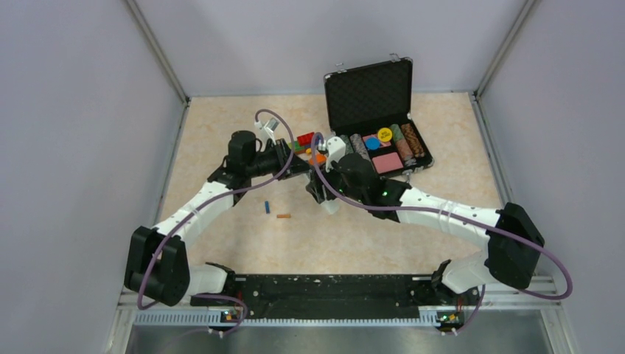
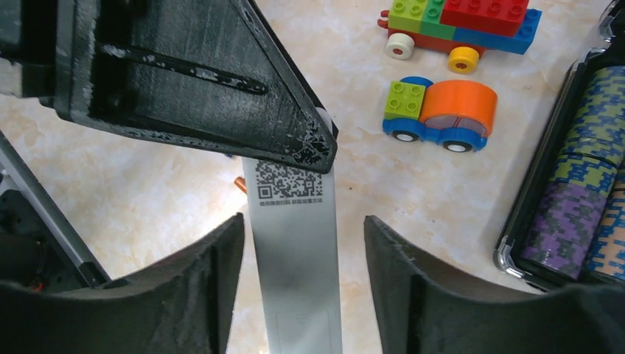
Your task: Load the batteries into the remote control
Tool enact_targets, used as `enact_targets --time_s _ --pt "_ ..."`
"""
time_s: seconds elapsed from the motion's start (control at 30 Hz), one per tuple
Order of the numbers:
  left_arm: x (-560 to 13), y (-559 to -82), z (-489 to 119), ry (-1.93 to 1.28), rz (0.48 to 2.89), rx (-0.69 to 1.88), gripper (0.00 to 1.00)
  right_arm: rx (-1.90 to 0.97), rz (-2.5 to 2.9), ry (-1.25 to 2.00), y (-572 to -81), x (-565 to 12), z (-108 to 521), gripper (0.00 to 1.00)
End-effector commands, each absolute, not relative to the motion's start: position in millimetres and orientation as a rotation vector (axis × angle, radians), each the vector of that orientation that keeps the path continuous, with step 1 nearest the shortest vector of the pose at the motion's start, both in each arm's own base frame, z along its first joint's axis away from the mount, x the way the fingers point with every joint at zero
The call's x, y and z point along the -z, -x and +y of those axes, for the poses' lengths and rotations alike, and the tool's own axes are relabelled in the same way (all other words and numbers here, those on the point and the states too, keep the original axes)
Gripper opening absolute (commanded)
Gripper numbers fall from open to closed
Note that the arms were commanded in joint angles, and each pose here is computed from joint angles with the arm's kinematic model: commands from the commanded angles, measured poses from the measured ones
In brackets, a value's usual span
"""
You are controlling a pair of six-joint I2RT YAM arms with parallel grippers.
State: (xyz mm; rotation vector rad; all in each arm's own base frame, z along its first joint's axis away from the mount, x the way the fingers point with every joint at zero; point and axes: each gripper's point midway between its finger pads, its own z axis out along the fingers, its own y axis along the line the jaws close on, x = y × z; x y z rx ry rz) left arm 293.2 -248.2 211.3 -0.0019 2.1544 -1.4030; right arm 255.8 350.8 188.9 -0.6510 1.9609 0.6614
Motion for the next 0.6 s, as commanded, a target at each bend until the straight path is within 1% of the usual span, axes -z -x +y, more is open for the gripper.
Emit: enact_targets --time_s 0.0,0.1,0.17,0.27,0.3,0.37,0.47,0.5,0.53,0.57 --pt "-244.2 -298.4 -251.7 -0.046 2.085 1.42 0.0 -0.724 1.891 0.608 -260.4 -215.6 362.6 0.65" --pt "-251.0 -298.9 -252.3 -0.07 2.069 1.416 0.0 -0.743 1.895 0.634 -251.6 -206.2 358.6 0.75" --pt "-250.6 -300.3 -249.9 -0.098 2.076 1.374 0.0 -0.746 1.884 0.626 -248.9 -205.1 352.8 0.79" --pt "-247.5 -295.6 -249.1 -0.153 2.103 1.358 0.0 -0.766 1.909 0.666 -241.4 -194.1 350.6 0.8" --pt "-248.5 -293.8 -250.0 -0.173 2.102 1.369 0.0 -0.77 1.92 0.68 -239.7 -190.3 350.8 0.78" --pt "-250.4 -290.1 -252.3 -0.203 2.102 1.397 0.0 -0.764 1.944 0.703 -237.3 -182.8 350.8 0.68" --pt "-251.4 -286.7 -253.8 -0.214 2.105 1.423 0.0 -0.743 1.938 0.699 -239.7 -182.6 348.1 0.42" --pt "-250.7 -286.7 -254.0 -0.21 2.107 1.425 0.0 -0.737 1.928 0.687 -241.2 -184.7 346.8 0.32" --pt "-251.0 -286.0 -254.6 -0.211 2.106 1.432 0.02 -0.733 1.92 0.678 -242.6 -187.1 346.0 0.22" --pt "-251.0 -285.3 -254.5 -0.209 2.106 1.435 0.14 -0.73 1.912 0.672 -243.8 -190.1 345.6 0.16"
